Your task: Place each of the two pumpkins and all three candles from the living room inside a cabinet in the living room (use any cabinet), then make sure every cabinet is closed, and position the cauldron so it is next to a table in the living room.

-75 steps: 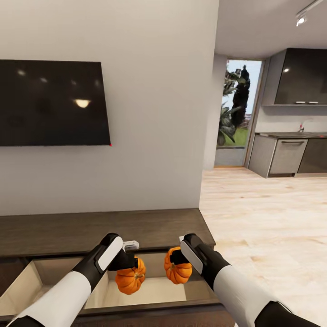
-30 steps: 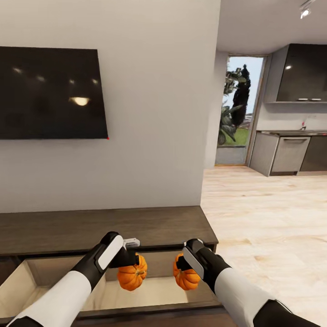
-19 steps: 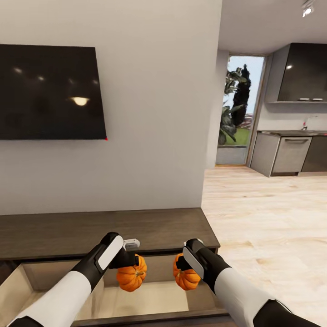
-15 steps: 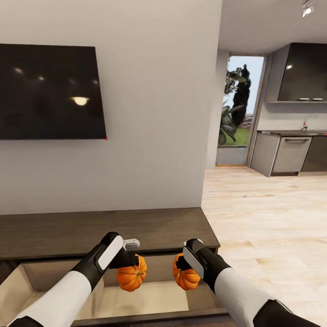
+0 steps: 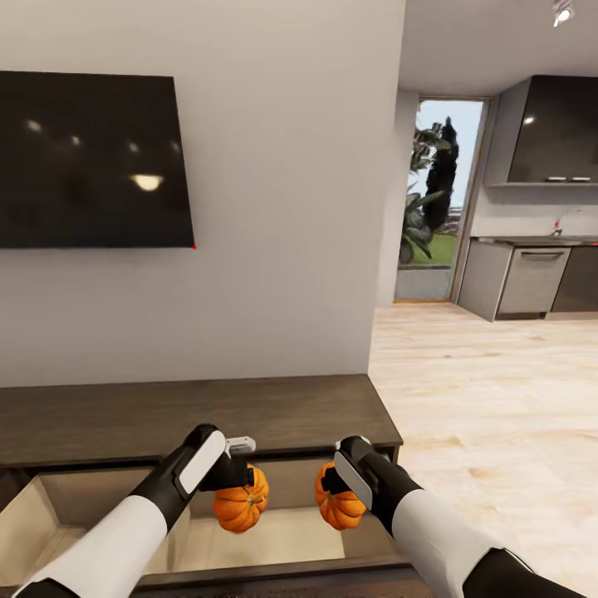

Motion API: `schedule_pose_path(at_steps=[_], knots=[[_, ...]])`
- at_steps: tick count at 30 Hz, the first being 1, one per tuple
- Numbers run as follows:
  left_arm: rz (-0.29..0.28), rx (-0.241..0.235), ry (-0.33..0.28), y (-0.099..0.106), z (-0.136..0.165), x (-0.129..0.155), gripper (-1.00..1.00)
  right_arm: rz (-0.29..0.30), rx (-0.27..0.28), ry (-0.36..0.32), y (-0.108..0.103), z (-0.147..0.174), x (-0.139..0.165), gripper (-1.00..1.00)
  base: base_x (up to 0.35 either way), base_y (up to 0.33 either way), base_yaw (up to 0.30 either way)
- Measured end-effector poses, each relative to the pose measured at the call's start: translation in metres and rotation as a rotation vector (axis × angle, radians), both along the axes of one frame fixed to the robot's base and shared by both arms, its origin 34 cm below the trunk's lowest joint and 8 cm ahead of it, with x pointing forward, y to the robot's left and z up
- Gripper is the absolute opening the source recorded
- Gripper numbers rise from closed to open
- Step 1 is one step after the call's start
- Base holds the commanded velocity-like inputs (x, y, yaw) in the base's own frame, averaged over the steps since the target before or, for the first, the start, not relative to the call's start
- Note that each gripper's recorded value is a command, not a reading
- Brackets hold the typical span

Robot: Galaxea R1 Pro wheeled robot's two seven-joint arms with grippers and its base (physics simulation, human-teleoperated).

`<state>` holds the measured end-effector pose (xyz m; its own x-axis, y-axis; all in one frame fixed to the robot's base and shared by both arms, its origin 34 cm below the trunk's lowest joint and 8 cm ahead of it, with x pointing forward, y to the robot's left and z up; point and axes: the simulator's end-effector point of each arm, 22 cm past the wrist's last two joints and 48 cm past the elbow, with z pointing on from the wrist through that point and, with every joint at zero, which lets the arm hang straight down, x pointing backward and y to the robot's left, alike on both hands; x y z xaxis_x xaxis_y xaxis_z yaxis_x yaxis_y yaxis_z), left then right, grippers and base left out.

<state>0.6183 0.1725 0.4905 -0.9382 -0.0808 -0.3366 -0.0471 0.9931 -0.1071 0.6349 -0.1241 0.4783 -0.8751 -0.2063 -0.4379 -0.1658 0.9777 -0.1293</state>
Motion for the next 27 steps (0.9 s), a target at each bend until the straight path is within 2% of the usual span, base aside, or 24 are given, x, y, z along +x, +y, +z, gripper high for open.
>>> schedule_pose_path(at_steps=[5,11,19,27], knots=[[0.001,-0.001,0.001,0.0,-0.012,-0.003,-1.0,0.0,0.001,-0.002,0.0,-0.011,-0.002,-1.0,0.0,0.0,0.0],[0.0,-0.002,-0.003,-0.001,-0.024,-0.006,-1.0,-0.011,0.017,-0.051,0.002,-0.02,0.003,-1.0,0.0,0.0,0.0],[0.002,-0.004,-0.012,-0.001,-0.041,-0.009,-1.0,-0.013,0.021,-0.06,0.003,-0.037,0.0,-1.0,0.0,0.0,0.0],[0.0,-0.003,-0.012,-0.002,-0.041,-0.009,-1.0,-0.012,0.023,-0.061,0.004,-0.036,0.0,-1.0,0.03,0.0,0.0]])
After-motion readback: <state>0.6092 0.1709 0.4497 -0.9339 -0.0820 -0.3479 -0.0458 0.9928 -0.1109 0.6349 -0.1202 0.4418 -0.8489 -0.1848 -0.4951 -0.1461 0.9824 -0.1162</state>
